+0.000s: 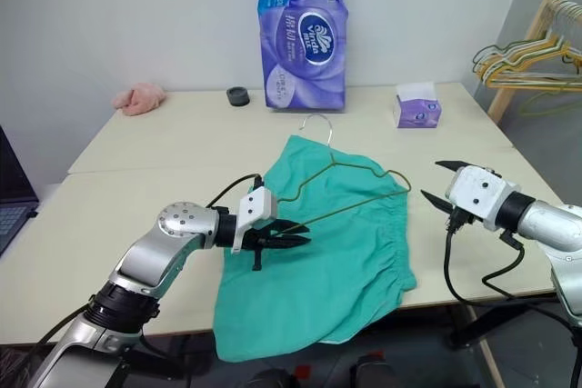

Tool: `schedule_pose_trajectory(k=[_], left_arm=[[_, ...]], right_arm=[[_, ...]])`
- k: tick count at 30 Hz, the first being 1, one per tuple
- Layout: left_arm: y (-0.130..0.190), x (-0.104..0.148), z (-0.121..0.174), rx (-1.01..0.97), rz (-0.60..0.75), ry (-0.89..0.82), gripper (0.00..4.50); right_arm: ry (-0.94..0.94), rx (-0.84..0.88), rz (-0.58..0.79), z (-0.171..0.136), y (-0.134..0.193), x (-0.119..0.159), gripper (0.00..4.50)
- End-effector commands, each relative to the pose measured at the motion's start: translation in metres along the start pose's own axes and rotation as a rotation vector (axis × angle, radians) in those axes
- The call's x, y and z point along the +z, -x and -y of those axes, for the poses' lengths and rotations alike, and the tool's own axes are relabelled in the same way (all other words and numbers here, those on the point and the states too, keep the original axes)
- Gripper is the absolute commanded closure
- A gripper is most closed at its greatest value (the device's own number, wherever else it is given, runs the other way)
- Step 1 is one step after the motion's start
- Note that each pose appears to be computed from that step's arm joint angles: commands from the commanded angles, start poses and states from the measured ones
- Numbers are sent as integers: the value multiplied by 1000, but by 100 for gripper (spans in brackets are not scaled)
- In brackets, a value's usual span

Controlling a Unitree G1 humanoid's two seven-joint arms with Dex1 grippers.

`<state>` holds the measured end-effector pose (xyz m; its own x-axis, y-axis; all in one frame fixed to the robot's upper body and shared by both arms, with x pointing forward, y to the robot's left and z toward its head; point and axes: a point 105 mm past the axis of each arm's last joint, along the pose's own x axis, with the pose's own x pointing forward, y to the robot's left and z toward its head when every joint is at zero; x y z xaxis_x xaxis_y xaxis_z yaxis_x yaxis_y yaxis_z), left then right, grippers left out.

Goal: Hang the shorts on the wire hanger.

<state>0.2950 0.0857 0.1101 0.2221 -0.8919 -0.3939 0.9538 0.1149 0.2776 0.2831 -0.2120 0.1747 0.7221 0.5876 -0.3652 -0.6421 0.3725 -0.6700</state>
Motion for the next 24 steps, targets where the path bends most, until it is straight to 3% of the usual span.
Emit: schedule_pose_trajectory(k=[1,5,11,19,24], left_arm=[[-1,4,-2,24,-2,-189,395],[-1,-4,-3,49,-17,-418,395],[-1,-6,-2,34,-3,-620,396],[-5,-3,-1,32,35,-716,396],[-5,-3,-1,39,44,-726,396]], right_arm=[[-31,77,-14,3,18,6,168],[-125,189,-114,0,34,-4,168],[-158,198,-177,10,34,-12,168],[-192,245,-209,16,7,-32,168],[-181,330,-178,8,-14,-24,168]])
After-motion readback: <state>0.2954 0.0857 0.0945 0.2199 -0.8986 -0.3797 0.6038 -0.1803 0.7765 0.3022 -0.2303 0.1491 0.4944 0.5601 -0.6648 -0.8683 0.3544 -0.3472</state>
